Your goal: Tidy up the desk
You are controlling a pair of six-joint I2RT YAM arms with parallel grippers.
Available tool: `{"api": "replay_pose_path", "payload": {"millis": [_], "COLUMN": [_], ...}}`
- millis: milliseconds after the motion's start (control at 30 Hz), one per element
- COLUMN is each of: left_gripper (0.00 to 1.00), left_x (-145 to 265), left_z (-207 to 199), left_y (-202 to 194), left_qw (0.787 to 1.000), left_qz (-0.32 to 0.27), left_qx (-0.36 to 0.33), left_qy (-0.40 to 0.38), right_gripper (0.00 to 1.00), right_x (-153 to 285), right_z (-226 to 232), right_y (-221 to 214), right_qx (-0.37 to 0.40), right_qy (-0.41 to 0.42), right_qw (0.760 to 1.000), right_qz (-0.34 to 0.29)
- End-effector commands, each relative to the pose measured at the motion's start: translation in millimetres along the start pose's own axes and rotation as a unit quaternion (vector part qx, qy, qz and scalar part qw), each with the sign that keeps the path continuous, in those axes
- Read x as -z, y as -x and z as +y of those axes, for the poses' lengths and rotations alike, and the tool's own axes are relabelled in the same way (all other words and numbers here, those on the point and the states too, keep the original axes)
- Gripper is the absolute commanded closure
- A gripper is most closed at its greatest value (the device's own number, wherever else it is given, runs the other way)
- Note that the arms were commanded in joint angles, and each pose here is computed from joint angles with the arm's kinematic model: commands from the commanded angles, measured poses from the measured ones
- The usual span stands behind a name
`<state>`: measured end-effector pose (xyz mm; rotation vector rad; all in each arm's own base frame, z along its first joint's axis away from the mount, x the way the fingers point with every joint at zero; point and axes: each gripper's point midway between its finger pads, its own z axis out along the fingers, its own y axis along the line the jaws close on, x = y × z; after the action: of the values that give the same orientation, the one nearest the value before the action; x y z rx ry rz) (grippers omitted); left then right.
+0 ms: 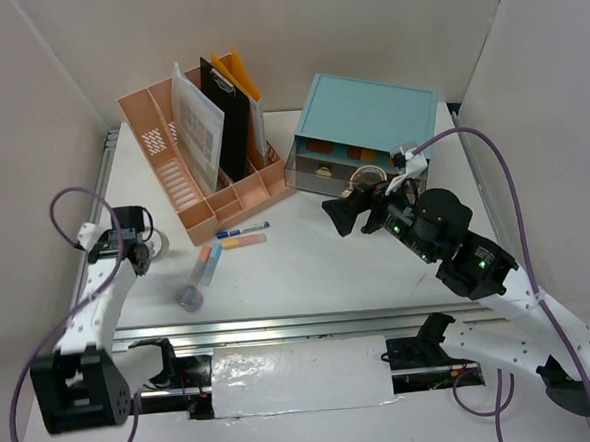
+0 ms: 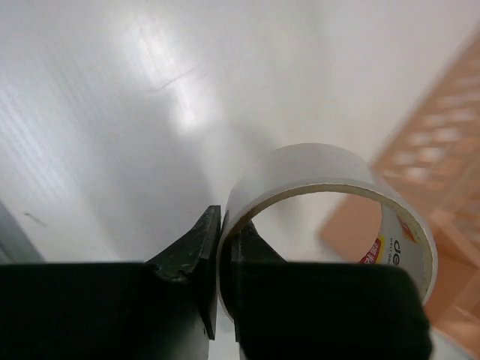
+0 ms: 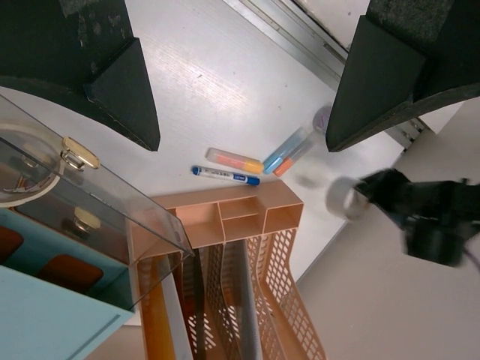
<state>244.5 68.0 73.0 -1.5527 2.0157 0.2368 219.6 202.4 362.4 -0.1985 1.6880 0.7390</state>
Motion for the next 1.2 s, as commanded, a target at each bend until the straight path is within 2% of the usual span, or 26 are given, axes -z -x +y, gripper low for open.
{"api": "replay_pose_path", "payload": {"millis": [0, 67, 100, 133, 167, 200, 233, 267, 300, 333, 367, 400, 433, 467, 500, 533, 567, 600, 633, 667, 700, 833, 900, 1000, 1167], "left_gripper": [1.0, 1.0, 1.0, 1.0, 1.0, 1.0, 1.0, 1.0, 1.0, 1.0, 1.0, 1.0, 1.0, 1.0, 1.0, 1.0, 1.0, 1.0, 1.0, 1.0, 1.0, 1.0, 1.0, 1.0, 1.0], "left_x": [66.4, 116.7, 139.9, 181.1, 205.7, 237.9, 252.7, 272.0, 309.3, 308.6, 350.1, 361.8, 351.7, 355.9, 395.3, 374.3, 405.5, 405.7, 389.3, 400.5, 381.6, 382.4, 366.4, 351.5, 331.7], "left_z": [-35.2, -63.5, -80.3, -99.3, -113.5, -128.1, -143.9, -157.1, -169.5, -193.7, -208.5, -220.8, -247.9, -253.1, -267.6, -293.0, -295.2, -301.9, -316.7, -323.8, -334.2, -348.5, -355.9, -362.9, -369.0], "left_y": [58.6, 81.8, 74.8, 90.6, 80.6, 75.6, 73.3, 55.7, 62.8, 47.2, 39.9, 29.0, -0.9, -36.0, -25.2, -54.2, -65.9, -78.9, -103.4, -109.8, -134.3, -180.7, -199.6, -207.5, -205.5], "left_qw": [0.989, 0.961, 0.943, 0.903, 0.878, 0.843, 0.824, 0.804, 0.777, 0.765, 0.727, 0.711, 0.7, 0.689, 0.674, 0.683, 0.669, 0.668, 0.672, 0.665, 0.667, 0.638, 0.646, 0.663, 0.681], "left_qz": [-0.078, -0.12, -0.113, -0.154, -0.149, -0.141, -0.15, -0.134, -0.144, -0.147, -0.148, -0.141, -0.125, -0.096, -0.114, -0.12, -0.122, -0.125, -0.124, -0.124, -0.11, -0.115, -0.11, -0.112, -0.14], "left_qx": [0.048, 0.042, 0.022, 0.016, -0.011, -0.039, -0.075, -0.112, -0.126, -0.183, -0.204, -0.226, -0.281, -0.329, -0.325, -0.375, -0.392, -0.409, -0.435, -0.433, -0.454, -0.487, -0.497, -0.501, -0.498], "left_qy": [-0.119, -0.246, -0.312, -0.401, -0.456, -0.517, -0.541, -0.568, -0.599, -0.6, -0.639, -0.651, -0.644, -0.639, -0.654, -0.616, -0.619, -0.609, -0.586, -0.595, -0.58, -0.585, -0.569, -0.545, -0.518], "right_gripper": [0.0, 0.0, 0.0, 0.0, 0.0, 0.0, 0.0, 0.0, 0.0, 0.0, 0.0, 0.0, 0.0, 0.0, 0.0, 0.0, 0.0, 0.0, 0.0, 0.0, 0.0, 0.0, 0.0, 0.0, 0.0], "right_x": [1.8, 5.5, 8.5, 16.7, 22.1, 31.4, 37.7, 43.1, 49.5, 52.7, 55.4, 58.3, 62.2, 64.8, 72.6, 77.6, 82.6, 94.4, 99.3, 104.4, 113.8, 122.8, 121.9, 120.3, 115.8], "right_z": [-1.9, -11.4, -19.2, -29.4, -33.4, -37.2, -37.7, -40.4, -41.2, -41.8, -43.2, -46.1, -46.8, -48.4, -52.8, -54.7, -56.9, -60.4, -62.0, -63.0, -65.2, -64.6, -64.2, -62.5, -57.8], "right_y": [4.0, 8.0, 10.2, 23.0, 30.1, 37.8, 47.4, 53.1, 59.4, 62.2, 64.8, 63.3, 67.8, 68.7, 72.2, 75.2, 78.5, 85.9, 88.6, 91.4, 97.5, 100.2, 96.2, 90.1, 86.1], "right_qx": [0.003, 0.007, 0.008, 0.004, 0.002, -0.002, -0.007, -0.01, -0.014, -0.016, -0.019, -0.018, -0.022, -0.023, -0.025, -0.028, -0.03, -0.035, -0.035, -0.036, -0.038, -0.037, -0.035, -0.031, -0.028], "right_qy": [-0.01, -0.035, -0.054, -0.082, -0.092, -0.1, -0.104, -0.112, -0.114, -0.116, -0.121, -0.128, -0.131, -0.135, -0.146, -0.15, -0.155, -0.162, -0.165, -0.167, -0.172, -0.168, -0.165, -0.157, -0.142], "right_qw": [1.0, 0.999, 0.998, 0.996, 0.995, 0.993, 0.992, 0.99, 0.989, 0.988, 0.987, 0.987, 0.986, 0.985, 0.983, 0.982, 0.98, 0.978, 0.976, 0.976, 0.974, 0.975, 0.976, 0.979, 0.982], "right_qz": [-0.002, -0.01, -0.015, -0.038, -0.05, -0.064, -0.077, -0.086, -0.094, -0.098, -0.102, -0.097, -0.101, -0.102, -0.107, -0.112, -0.118, -0.131, -0.135, -0.138, -0.146, -0.143, -0.137, -0.127, -0.123]}}
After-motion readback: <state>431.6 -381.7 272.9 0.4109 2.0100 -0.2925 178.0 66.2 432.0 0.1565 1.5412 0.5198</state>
